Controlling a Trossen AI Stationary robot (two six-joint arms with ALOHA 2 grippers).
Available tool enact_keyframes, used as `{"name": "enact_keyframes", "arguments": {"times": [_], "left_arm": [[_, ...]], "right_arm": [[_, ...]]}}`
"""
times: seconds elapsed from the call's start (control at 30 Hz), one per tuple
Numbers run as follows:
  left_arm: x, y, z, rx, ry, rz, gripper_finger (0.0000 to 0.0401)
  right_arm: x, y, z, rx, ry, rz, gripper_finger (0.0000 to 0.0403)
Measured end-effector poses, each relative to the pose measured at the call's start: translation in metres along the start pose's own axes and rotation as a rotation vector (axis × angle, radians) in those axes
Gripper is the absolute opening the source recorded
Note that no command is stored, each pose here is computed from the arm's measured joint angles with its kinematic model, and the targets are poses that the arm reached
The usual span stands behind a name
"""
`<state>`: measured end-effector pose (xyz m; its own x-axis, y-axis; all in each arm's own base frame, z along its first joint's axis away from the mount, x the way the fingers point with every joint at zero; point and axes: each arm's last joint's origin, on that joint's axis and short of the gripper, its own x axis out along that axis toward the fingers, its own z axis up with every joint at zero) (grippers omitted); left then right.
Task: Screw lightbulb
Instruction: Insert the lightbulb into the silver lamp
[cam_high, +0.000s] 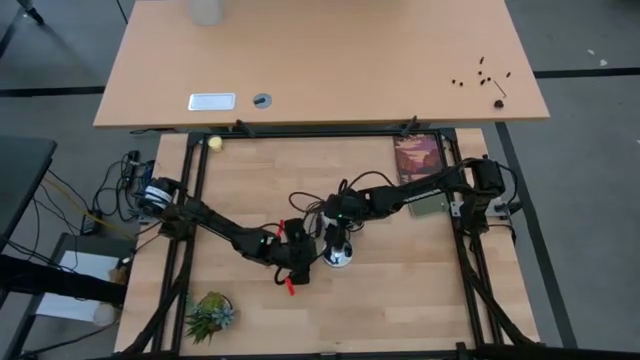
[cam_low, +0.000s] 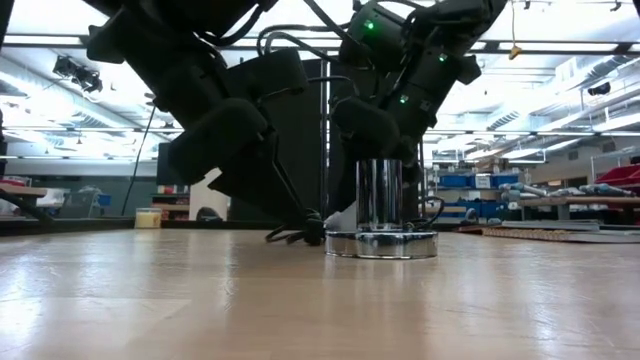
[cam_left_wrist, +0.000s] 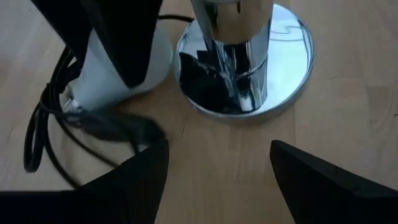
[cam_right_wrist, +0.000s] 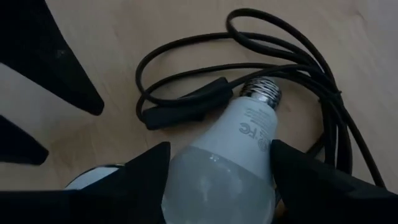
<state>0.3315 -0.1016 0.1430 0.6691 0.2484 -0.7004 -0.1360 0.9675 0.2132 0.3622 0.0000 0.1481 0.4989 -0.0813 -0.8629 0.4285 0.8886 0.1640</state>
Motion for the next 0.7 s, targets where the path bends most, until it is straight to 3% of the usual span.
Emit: {"name": "enact_keyframes", "arguments": {"times": [0.23,0.4,0.53,0.7], "left_arm": [[0.000,0.000,0.000,0.000,0.001,0.000,0.0284],[0.000,0.000,0.000,0.000,0.001,-0.002,0.0284],[0.000,0.000,0.000,0.000,0.001,-0.003,0.0284],[0.000,-0.001,0.000,-0.018,0.006,-0.017,0.0284]], "right_arm": [[-0.011,-0.016,0.007,0.022,0.060,0.009,0.0238],[-0.029,-0.028,0.017,-0.074,0.125,-0.083,0.0226],[-0.038,-0.027,0.025,-0.176,0.135,-0.074,0.0224],[-0.040,-0.024,0.022,-0.220,0.190,-0.047,0.0235]]}}
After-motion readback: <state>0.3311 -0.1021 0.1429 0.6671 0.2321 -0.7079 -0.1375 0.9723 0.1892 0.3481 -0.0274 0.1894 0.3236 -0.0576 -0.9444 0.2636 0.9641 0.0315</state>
